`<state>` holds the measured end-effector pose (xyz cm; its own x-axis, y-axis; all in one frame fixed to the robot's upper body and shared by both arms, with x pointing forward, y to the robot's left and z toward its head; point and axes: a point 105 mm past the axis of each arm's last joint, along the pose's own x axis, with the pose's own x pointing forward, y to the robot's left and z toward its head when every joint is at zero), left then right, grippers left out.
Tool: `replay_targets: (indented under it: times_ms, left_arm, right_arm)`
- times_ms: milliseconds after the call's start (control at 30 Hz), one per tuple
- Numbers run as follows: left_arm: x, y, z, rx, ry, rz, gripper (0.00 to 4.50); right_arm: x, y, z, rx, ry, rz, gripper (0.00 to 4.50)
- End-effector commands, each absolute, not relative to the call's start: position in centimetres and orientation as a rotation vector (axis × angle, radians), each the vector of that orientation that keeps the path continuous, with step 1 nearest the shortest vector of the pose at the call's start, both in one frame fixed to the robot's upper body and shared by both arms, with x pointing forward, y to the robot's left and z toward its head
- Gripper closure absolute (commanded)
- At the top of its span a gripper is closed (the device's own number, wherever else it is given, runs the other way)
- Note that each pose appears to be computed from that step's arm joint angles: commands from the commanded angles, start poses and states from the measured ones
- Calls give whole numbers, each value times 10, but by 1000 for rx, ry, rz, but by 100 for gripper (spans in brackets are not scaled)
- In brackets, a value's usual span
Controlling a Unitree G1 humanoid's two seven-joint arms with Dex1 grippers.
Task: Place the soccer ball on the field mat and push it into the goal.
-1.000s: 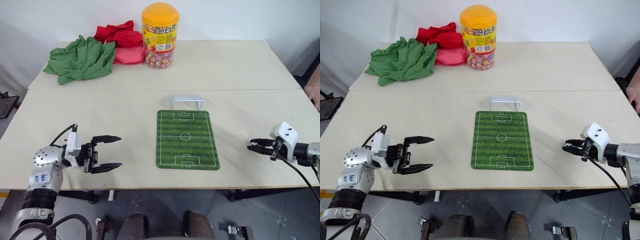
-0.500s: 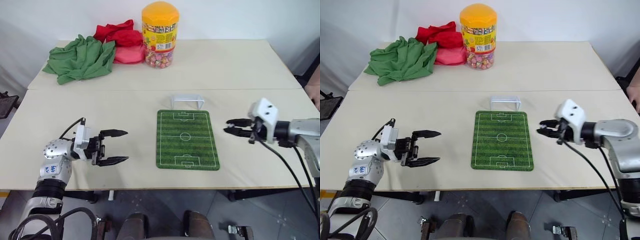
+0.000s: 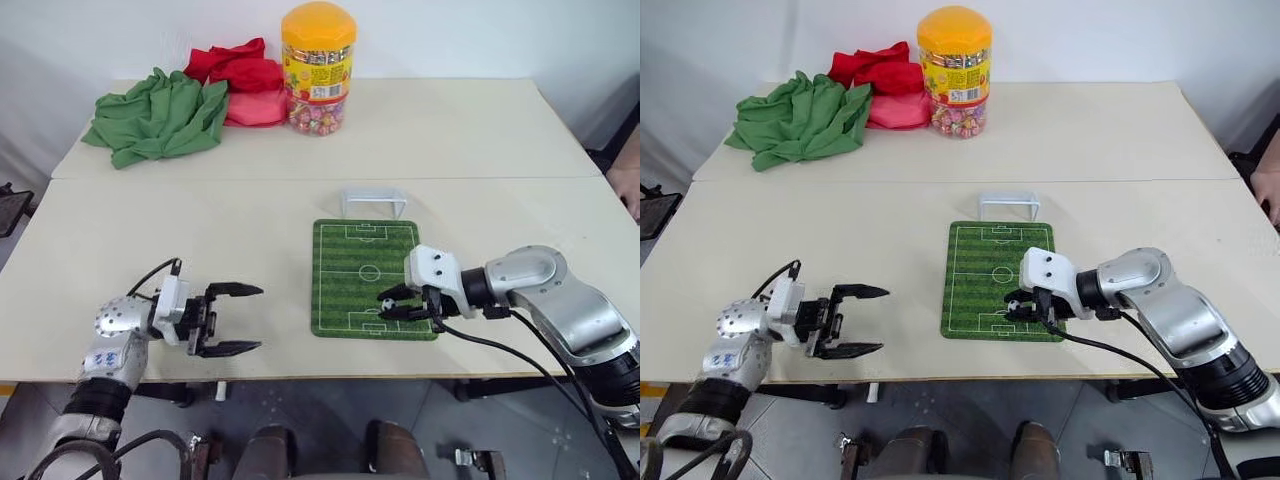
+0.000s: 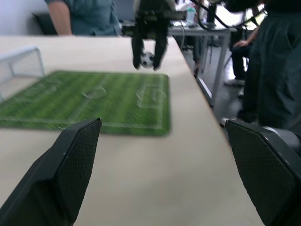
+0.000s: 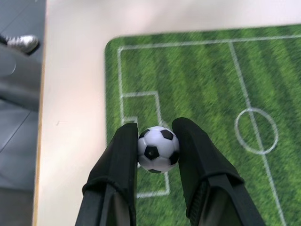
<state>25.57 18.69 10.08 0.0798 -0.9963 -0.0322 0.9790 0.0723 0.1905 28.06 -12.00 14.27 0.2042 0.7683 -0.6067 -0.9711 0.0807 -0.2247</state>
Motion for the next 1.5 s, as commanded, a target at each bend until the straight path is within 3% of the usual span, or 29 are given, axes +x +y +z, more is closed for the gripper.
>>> replay_targets:
  times_ms: [33, 400, 1133, 1433, 1500]
  left_arm:
    - [232, 201, 90, 272, -29, -1597, 0]
    - [241, 205, 97, 300, -90, -1536, 0]
    - [245, 198, 96, 282, -117, -1510, 0]
    - [249, 197, 98, 280, -122, -1508, 0]
    - [251, 196, 98, 279, -124, -1510, 0]
  right_arm:
    - [277, -117, 136, -703, 370, 1395, 364]
    - [291, -106, 113, -699, 390, 1426, 364]
    - [286, -95, 113, -693, 369, 1478, 364]
    - [286, -92, 130, -701, 308, 1483, 70]
    - [287, -89, 140, -698, 272, 1476, 70]
